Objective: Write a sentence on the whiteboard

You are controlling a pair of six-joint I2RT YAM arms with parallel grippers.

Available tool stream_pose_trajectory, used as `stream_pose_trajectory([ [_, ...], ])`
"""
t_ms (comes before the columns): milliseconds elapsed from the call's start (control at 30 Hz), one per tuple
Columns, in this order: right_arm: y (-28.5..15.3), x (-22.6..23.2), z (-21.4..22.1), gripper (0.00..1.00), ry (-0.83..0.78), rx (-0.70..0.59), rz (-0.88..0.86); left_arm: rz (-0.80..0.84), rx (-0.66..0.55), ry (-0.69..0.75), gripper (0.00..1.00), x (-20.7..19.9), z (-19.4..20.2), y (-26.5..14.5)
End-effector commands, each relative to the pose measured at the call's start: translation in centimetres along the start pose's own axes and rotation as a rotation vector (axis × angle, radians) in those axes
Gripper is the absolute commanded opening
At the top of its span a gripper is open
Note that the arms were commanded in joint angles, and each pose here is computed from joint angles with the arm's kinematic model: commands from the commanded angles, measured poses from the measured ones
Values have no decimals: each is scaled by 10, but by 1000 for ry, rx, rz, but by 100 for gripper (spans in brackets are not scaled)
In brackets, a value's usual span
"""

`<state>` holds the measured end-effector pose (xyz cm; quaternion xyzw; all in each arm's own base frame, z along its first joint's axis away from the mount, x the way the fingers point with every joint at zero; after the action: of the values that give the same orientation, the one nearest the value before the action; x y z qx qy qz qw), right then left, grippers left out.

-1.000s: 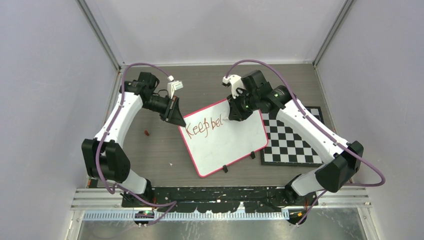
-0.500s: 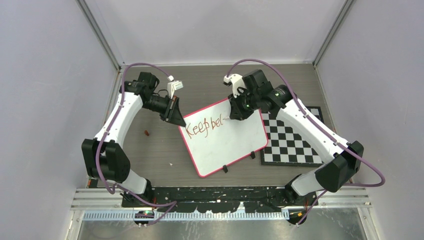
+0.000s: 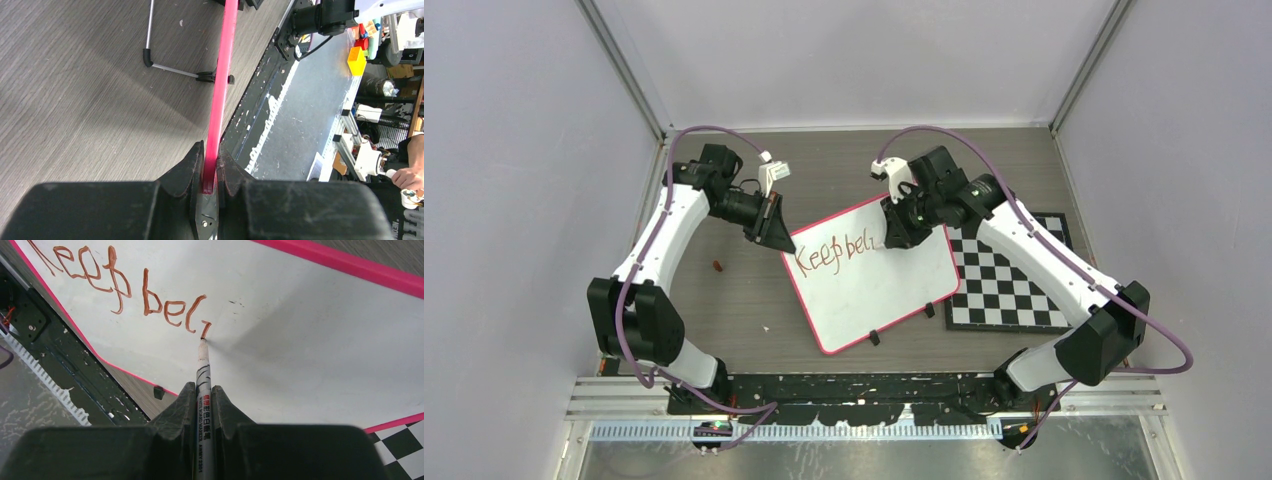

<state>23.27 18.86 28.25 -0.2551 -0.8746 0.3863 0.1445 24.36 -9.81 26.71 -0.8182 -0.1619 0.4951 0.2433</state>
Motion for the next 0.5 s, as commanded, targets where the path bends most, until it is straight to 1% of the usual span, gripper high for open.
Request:
stream_pose_trajectory([
  [0,-10,-3,-7,0,-23,-49,47,-16,-18,11,0,-5,1,-4],
  [267,-32,0,-29,0,-47,-111,42,-13,-19,14,0,-6,0,-4],
  [467,-28,-3,-36,0,-51,-115,38,-14,-23,17,0,-7,0,-5],
])
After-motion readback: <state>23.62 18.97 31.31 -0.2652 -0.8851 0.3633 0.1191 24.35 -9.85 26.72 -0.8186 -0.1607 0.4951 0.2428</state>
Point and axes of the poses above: each gripper's point midway between its finger pads, its own y axis out along the fingers, its own x axis along the line the jaws close on, z = x × y, the point moved 9 cm from there along -y, back along the fingers, and after that the axes turned 12 degrees about -y, right-handed, at the moved point
